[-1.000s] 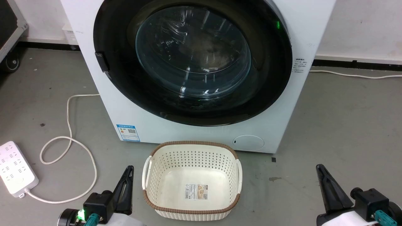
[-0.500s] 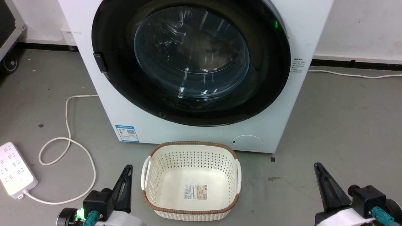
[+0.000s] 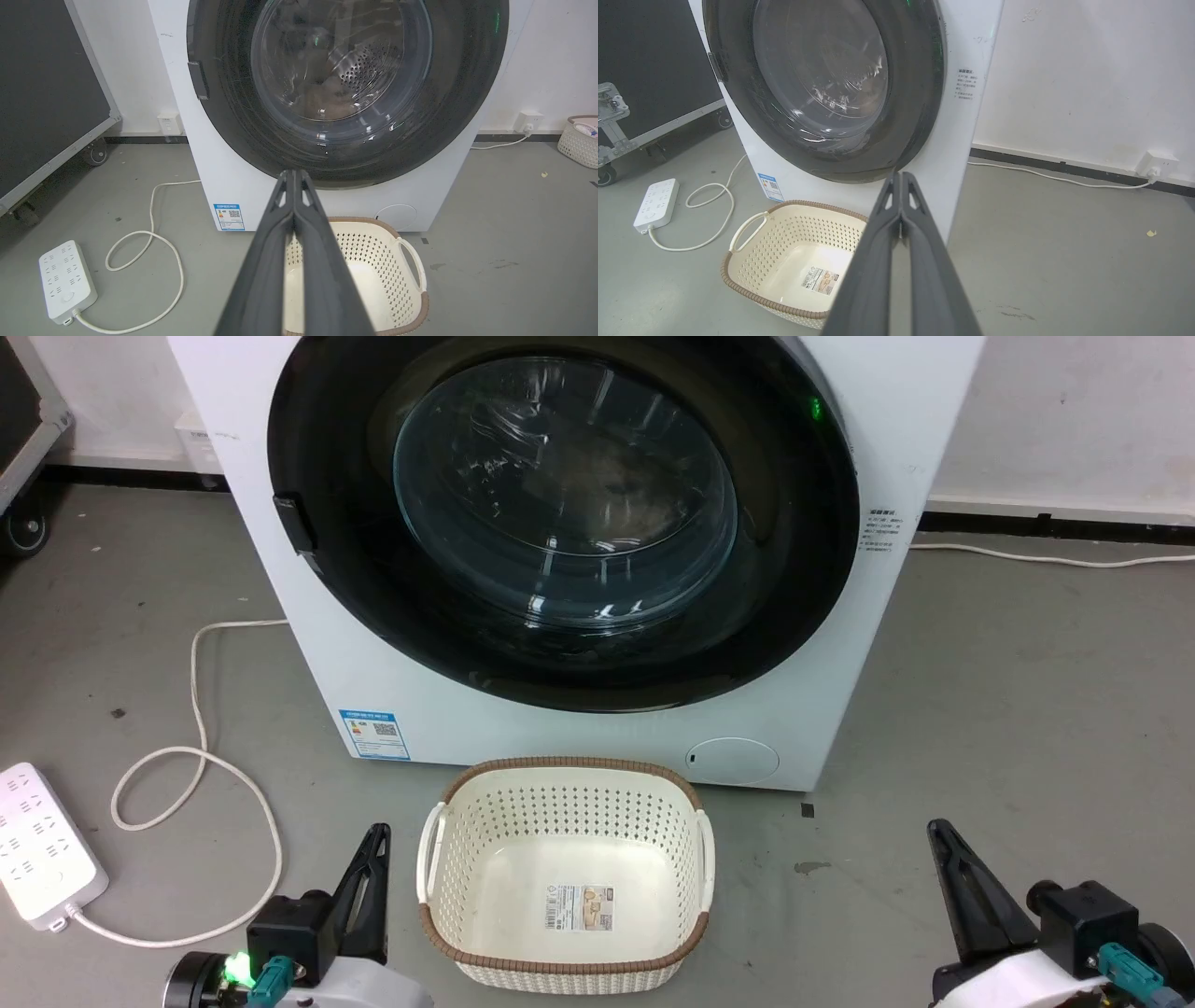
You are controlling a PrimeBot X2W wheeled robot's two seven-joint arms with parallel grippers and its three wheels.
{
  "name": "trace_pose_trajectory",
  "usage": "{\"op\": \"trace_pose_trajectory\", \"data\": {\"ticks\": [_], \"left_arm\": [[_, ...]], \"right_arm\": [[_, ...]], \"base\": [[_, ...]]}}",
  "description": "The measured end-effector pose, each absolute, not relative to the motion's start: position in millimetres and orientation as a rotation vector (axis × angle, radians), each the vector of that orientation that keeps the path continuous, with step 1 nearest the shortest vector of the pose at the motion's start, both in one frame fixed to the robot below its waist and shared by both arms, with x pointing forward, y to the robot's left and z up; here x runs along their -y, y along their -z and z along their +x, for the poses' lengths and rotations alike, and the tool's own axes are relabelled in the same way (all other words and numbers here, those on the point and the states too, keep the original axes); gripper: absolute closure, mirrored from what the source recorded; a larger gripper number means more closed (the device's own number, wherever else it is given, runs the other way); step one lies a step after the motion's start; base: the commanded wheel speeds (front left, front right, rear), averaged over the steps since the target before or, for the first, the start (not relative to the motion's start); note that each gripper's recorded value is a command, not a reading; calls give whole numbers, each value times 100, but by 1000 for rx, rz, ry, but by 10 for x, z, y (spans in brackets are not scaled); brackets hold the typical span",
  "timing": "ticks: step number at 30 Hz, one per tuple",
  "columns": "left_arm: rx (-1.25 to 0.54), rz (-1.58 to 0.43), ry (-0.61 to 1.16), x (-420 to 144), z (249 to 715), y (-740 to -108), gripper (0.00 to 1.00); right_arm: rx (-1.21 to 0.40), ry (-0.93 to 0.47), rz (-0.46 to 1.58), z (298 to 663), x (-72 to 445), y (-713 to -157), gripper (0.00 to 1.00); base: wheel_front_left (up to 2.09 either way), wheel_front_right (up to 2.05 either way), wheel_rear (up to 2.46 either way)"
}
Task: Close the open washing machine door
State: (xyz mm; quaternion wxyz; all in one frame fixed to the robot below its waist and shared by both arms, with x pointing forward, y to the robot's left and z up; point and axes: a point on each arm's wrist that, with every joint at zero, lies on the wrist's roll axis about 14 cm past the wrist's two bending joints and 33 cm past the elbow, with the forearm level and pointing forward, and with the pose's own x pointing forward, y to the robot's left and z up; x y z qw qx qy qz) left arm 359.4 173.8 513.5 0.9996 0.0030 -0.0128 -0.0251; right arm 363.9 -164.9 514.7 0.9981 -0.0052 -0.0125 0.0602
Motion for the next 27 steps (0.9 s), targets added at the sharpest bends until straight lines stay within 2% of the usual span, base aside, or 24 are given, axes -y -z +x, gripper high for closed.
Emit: {"op": "trace_pose_trajectory", "data": {"ticks": [27], "left_arm": [[6,24,30,-1748,3648,-5177,100]], "right_arm": [[5,-125,-31,3666,1634,-5181,100]], "base": [[0,0,0]]}}
